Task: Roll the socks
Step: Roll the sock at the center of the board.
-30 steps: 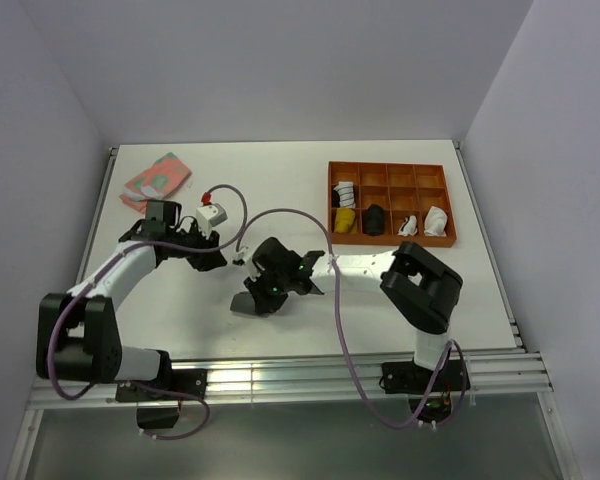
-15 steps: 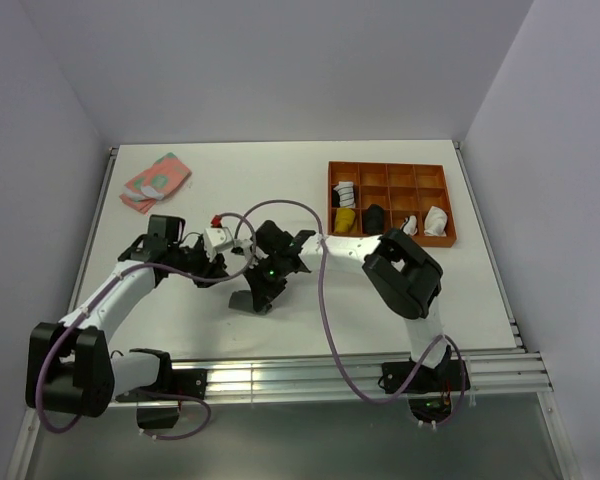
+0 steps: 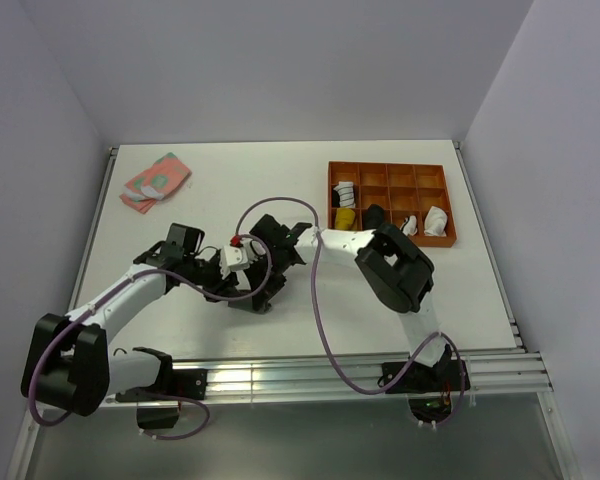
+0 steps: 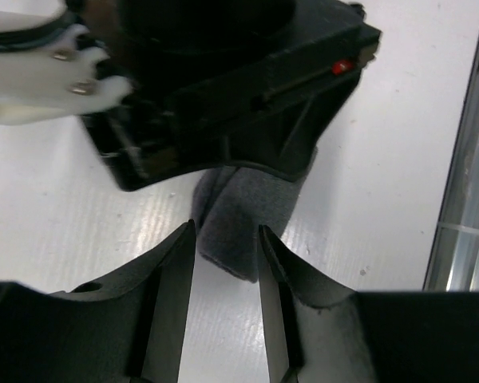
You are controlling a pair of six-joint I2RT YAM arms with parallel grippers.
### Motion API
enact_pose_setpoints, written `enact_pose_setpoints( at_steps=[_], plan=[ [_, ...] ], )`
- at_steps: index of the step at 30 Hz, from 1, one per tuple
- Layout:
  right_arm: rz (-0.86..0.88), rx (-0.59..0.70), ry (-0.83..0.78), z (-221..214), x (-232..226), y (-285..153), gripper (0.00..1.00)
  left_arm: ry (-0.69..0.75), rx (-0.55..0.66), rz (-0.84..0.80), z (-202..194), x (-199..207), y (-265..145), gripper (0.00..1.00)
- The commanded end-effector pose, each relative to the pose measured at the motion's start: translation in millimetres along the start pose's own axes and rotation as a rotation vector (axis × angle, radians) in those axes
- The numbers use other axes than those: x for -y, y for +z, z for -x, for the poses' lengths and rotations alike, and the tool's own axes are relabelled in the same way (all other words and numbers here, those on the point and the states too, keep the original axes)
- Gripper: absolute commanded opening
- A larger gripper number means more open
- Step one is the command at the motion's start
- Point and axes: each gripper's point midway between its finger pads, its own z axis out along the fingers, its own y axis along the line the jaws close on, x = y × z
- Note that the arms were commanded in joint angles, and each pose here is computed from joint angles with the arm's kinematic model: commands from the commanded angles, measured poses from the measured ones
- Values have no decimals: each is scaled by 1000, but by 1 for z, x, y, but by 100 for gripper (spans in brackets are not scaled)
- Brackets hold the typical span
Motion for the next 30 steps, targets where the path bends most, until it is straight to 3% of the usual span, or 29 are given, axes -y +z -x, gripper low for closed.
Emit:
enact_pose_setpoints(
  at_steps=[1,21,30],
  plan=[
    [-2,-35,60,-4,9,4,6,11,-7,-76,-4,15,6,42],
    [49,-87,157,-9,21,8,6,-41,-26,-116,-6,12,23,46],
    [59,-86,172,-12,22,11,10,-123,-58,-152,-15,9,35,37]
  ],
)
